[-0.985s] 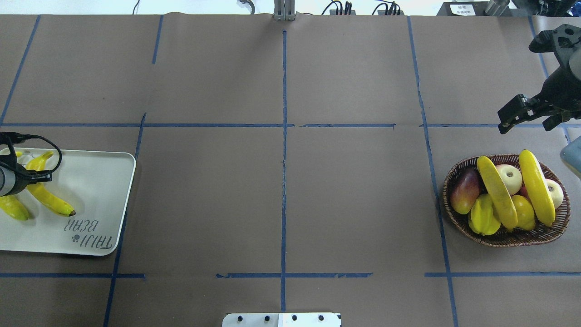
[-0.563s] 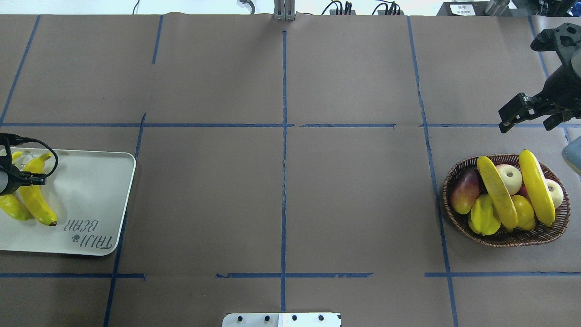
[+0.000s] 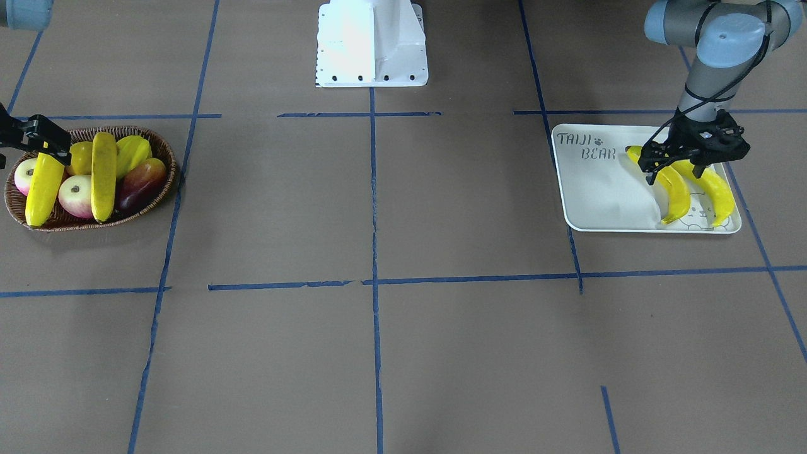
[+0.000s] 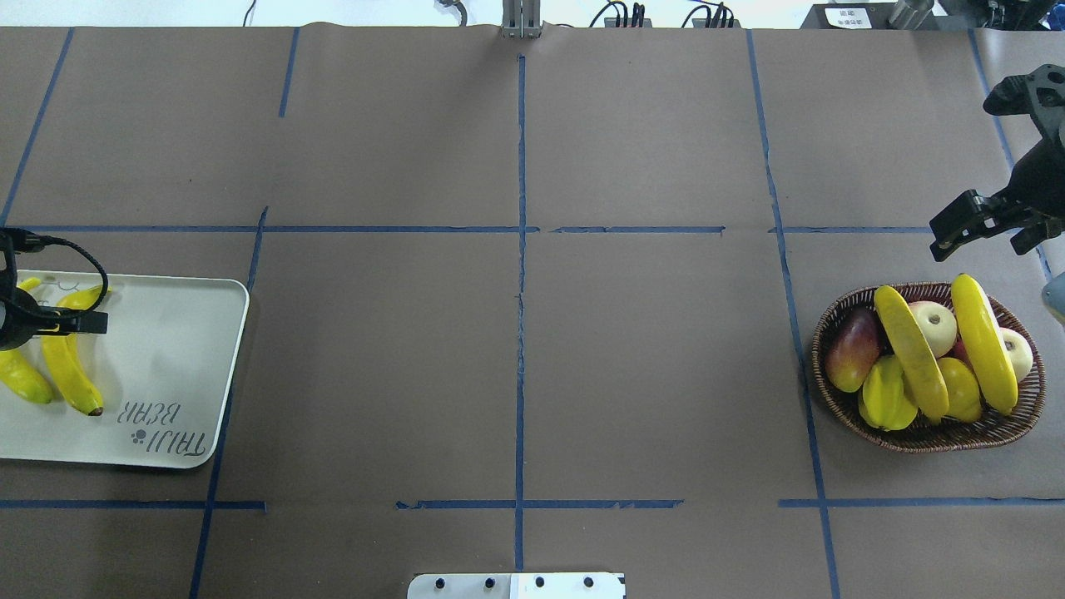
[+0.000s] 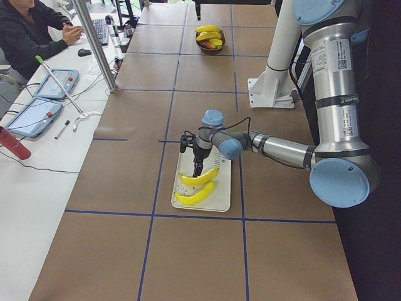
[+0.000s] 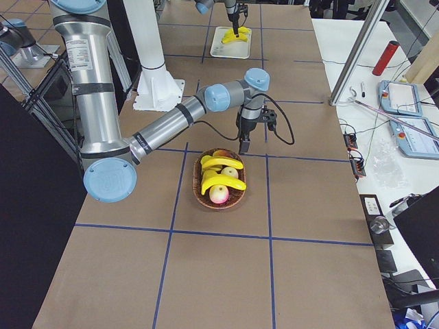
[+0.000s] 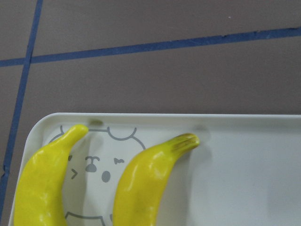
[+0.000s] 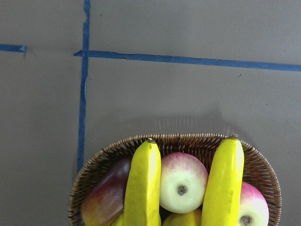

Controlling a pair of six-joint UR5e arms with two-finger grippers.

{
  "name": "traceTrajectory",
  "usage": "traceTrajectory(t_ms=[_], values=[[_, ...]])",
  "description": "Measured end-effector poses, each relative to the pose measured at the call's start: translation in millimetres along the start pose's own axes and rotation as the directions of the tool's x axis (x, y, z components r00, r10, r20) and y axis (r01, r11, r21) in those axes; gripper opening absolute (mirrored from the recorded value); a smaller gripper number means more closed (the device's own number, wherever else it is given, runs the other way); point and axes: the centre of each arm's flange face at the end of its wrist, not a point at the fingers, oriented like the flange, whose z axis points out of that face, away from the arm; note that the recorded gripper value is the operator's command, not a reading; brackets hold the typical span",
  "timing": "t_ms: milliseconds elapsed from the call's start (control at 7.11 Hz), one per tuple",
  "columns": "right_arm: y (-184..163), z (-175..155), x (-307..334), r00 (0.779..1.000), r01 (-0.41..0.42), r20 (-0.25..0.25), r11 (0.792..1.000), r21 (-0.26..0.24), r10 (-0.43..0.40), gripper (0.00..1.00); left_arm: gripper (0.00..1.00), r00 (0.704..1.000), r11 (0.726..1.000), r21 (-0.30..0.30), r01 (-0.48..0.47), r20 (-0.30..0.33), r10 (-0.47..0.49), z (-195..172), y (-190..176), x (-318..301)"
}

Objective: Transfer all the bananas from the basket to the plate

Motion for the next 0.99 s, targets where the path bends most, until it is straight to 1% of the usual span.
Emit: traceTrajectory(t_ms=[141, 281, 422, 704, 985], values=[[2, 19, 17, 1.0, 0.011, 0.005, 1.0, 0.009, -0.011, 1.0, 1.0, 1.0, 1.0, -0.012, 0.013, -0.008, -0.013, -20, -9, 13], [1, 37, 33, 1.0, 0.012, 0.005, 1.0, 0.007, -0.012, 1.0, 1.0, 1.0, 1.0, -0.017, 0.019, -0.01, -0.019, -37, -18, 28], [-4, 54, 45, 1.0, -0.001, 0.006, 1.0, -0.011, 0.001, 1.0, 1.0, 1.0, 1.0, -0.017, 0.021, -0.012, -0.022, -48, -24, 40], [-16, 79, 59, 0.999, -0.034, 0.02, 0.998, -0.058, 0.035, 1.0, 1.0, 1.0, 1.0, -0.011, 0.022, -0.021, -0.022, -57, -28, 49], [-24, 100, 70, 0.998, -0.061, 0.014, 0.993, -0.097, 0.063, 1.0, 1.0, 0.999, 1.0, -0.006, 0.021, -0.028, -0.021, -62, -29, 52]])
